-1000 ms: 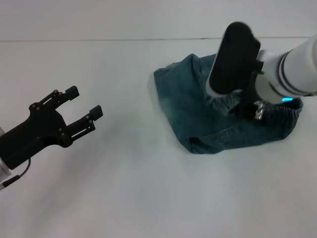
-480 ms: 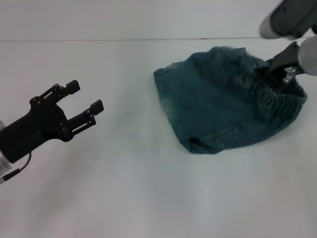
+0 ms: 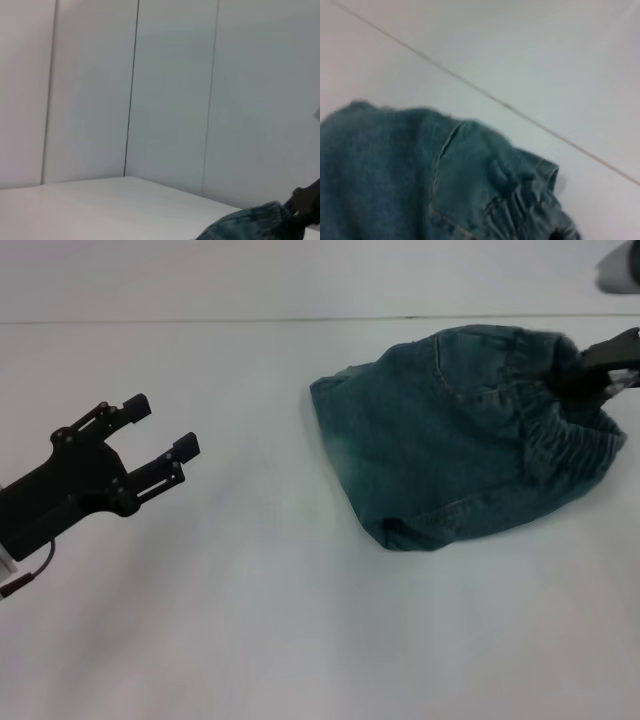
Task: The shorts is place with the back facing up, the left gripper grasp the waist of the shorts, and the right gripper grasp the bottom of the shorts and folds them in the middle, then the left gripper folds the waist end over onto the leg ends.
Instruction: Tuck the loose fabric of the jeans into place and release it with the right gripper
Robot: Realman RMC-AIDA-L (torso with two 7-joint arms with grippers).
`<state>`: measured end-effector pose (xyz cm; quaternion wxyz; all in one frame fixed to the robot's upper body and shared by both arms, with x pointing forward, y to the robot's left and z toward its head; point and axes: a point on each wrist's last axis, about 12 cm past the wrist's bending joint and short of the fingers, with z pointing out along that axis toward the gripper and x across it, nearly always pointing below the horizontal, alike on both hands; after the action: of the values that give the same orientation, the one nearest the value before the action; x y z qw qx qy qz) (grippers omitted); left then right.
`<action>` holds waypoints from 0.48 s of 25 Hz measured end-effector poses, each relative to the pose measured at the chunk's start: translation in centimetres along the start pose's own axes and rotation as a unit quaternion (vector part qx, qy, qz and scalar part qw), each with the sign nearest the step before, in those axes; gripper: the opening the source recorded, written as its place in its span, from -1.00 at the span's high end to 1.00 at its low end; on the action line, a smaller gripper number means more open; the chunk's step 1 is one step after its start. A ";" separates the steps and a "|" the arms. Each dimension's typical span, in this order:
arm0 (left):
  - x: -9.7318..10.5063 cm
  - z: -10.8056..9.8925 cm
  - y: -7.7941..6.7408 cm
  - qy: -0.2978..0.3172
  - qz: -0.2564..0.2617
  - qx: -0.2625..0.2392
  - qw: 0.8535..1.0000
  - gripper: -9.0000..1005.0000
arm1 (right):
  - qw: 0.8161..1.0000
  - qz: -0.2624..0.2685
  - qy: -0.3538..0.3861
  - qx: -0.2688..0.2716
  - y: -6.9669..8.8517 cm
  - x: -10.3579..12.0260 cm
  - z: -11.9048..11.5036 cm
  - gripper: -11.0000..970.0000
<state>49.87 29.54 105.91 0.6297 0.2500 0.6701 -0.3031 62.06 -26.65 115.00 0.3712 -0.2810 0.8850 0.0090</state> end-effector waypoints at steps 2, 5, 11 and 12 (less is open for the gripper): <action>0.1 0.0 0.1 0.002 0.001 -0.005 1.000 -0.60 | 1.000 0.015 -0.015 -0.002 -0.9 0.0 -1.3 0.48; 0.1 0.0 0.2 0.004 0.002 -0.008 1.000 -0.60 | 0.998 0.033 -0.044 -0.001 -1.9 0.1 -3.4 0.37; 0.0 -0.1 0.3 0.003 0.005 -0.010 1.000 -0.60 | 0.993 0.056 -0.101 -0.011 -2.6 1.2 -5.9 0.14; 0.0 -0.2 0.4 0.003 0.005 -0.011 1.000 -0.60 | 0.992 0.058 -0.113 -0.020 -2.4 1.6 -6.0 0.10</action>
<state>50.05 29.94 105.92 0.6317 0.2476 0.6743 -0.2914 58.47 -30.82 118.82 0.4621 -0.2342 0.8516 0.0798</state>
